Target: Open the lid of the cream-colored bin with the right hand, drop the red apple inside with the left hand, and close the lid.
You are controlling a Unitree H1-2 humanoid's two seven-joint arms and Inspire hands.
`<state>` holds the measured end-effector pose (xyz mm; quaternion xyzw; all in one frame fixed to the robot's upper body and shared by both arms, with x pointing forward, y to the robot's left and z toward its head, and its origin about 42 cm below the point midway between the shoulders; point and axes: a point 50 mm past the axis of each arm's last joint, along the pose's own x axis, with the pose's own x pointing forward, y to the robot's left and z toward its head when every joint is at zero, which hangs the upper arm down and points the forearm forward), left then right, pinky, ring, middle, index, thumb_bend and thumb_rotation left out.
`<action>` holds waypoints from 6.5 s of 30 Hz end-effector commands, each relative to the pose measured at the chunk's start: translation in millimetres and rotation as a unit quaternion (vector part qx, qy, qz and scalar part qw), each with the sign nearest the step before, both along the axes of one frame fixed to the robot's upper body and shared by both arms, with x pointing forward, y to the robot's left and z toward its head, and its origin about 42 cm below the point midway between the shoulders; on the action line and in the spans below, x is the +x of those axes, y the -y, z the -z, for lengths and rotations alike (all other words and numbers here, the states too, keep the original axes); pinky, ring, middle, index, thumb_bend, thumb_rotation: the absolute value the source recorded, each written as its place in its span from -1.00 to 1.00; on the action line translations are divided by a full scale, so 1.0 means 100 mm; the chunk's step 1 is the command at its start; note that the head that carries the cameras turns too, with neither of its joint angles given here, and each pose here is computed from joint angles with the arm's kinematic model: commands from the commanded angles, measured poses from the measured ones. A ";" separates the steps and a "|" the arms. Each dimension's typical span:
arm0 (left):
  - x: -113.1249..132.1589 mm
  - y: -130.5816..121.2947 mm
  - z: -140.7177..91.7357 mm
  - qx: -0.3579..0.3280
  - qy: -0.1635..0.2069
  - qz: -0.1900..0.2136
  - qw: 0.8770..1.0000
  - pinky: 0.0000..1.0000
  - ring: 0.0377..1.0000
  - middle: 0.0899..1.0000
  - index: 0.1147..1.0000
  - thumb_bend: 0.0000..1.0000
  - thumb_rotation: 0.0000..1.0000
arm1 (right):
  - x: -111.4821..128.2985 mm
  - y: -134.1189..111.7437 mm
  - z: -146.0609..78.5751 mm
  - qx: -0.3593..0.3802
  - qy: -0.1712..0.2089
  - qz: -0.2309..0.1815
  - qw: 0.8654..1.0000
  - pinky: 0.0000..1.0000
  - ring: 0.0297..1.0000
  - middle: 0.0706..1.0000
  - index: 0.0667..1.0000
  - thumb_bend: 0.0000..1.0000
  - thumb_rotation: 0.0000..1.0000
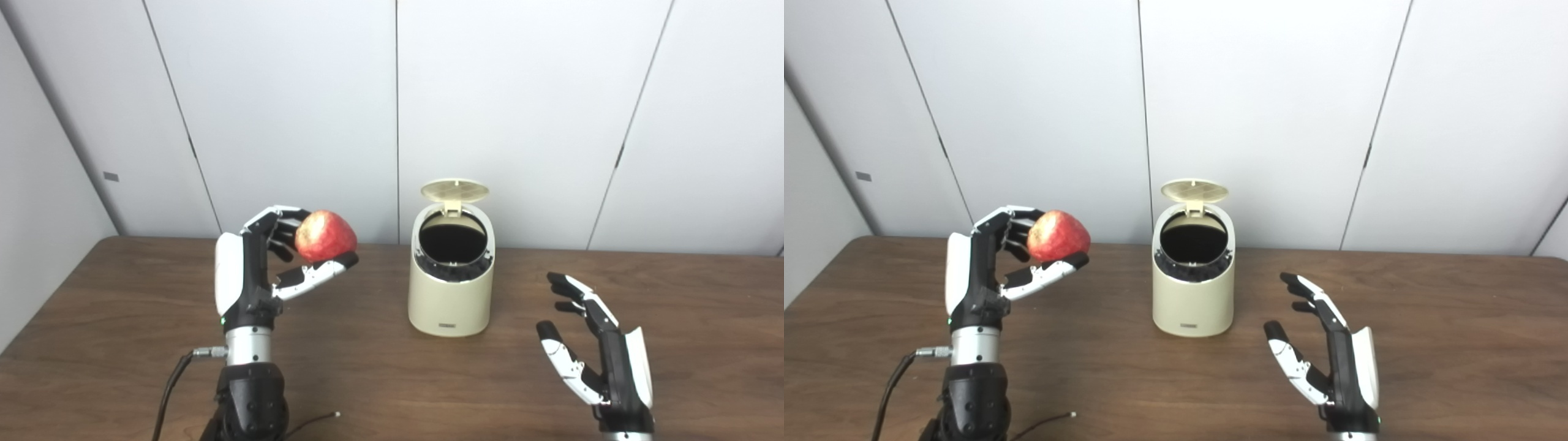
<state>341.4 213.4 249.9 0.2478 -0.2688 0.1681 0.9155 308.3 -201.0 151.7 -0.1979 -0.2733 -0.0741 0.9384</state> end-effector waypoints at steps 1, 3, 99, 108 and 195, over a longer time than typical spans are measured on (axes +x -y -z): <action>0.00 0.14 -0.26 0.002 0.056 0.019 0.998 -0.33 -0.18 -0.12 -0.15 0.01 -1.00 | 0.11 -0.02 -0.15 0.007 0.044 -0.002 0.999 0.34 0.53 0.54 0.50 -0.57 0.29; -0.01 0.21 -0.28 -0.001 0.060 0.025 0.998 -0.35 -0.19 -0.12 -0.15 0.01 -1.00 | 0.12 -0.03 -0.15 0.008 0.048 0.000 0.999 0.35 0.53 0.54 0.50 -0.56 0.25; 0.92 1.15 0.16 0.074 -0.122 0.094 0.985 0.19 0.44 0.48 0.38 1.00 0.13 | 0.14 -0.31 -0.27 0.041 0.062 0.016 0.997 0.42 0.57 0.55 0.52 -0.43 0.57; 0.91 1.15 0.17 0.078 -0.127 0.096 0.984 0.24 0.50 0.58 0.49 1.00 0.15 | 0.13 -0.30 -0.26 0.036 0.059 0.017 0.997 0.42 0.57 0.57 0.52 -0.42 0.61; 0.05 0.07 0.29 -0.299 0.018 0.159 0.941 0.14 0.27 0.22 0.14 -0.41 0.54 | 1.09 -0.80 -2.09 -0.409 0.054 0.038 0.910 0.72 0.75 0.60 0.56 0.45 0.82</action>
